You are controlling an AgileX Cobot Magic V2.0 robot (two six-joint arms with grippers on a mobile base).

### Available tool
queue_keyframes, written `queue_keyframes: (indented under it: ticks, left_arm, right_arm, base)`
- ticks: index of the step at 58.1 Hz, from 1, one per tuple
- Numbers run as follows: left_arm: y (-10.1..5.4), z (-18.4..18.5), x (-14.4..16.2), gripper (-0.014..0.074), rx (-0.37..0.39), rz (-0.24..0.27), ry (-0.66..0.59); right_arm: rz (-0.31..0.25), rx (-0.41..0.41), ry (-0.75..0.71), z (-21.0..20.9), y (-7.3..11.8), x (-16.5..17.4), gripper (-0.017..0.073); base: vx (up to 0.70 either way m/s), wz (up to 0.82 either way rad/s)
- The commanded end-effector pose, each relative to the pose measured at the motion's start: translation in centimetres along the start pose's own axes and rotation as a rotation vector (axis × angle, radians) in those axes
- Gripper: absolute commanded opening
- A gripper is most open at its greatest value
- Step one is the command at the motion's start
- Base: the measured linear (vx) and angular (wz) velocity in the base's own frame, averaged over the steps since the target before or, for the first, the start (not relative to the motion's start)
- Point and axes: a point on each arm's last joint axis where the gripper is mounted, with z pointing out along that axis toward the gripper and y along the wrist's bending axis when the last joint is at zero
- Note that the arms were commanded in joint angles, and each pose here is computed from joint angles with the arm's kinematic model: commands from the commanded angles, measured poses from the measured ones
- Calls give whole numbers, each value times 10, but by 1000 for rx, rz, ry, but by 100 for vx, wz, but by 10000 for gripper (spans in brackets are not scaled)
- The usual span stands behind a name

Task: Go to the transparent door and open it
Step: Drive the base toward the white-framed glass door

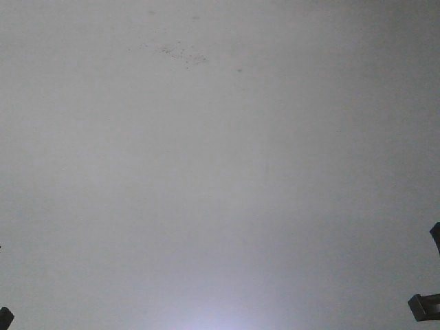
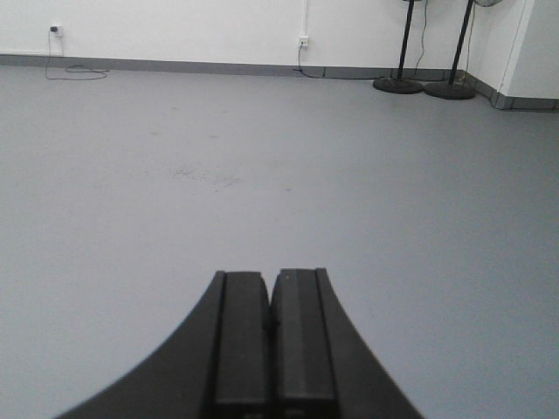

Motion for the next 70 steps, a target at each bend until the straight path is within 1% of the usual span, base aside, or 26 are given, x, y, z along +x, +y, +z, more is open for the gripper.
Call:
queue_keyframes:
  ticks: [1, 26, 49, 70]
  left_arm:
    - [0, 1, 1, 0, 4, -11, -70]
    - [0, 1, 1, 0, 4, -11, -70]
    - [0, 1, 1, 0, 4, -11, -70]
    - [0, 1, 1, 0, 4, -11, -70]
  right_arm:
    - [-4, 22, -84, -1, -2, -4, 0]
    - [-4, 22, -84, -1, -2, -4, 0]
    - [-4, 22, -84, -1, -2, -4, 0]
    - [-4, 22, -84, -1, -2, -4, 0]
  base:
    - [1, 3]
    - [6, 5]
    - [20, 8]
    - [27, 33]
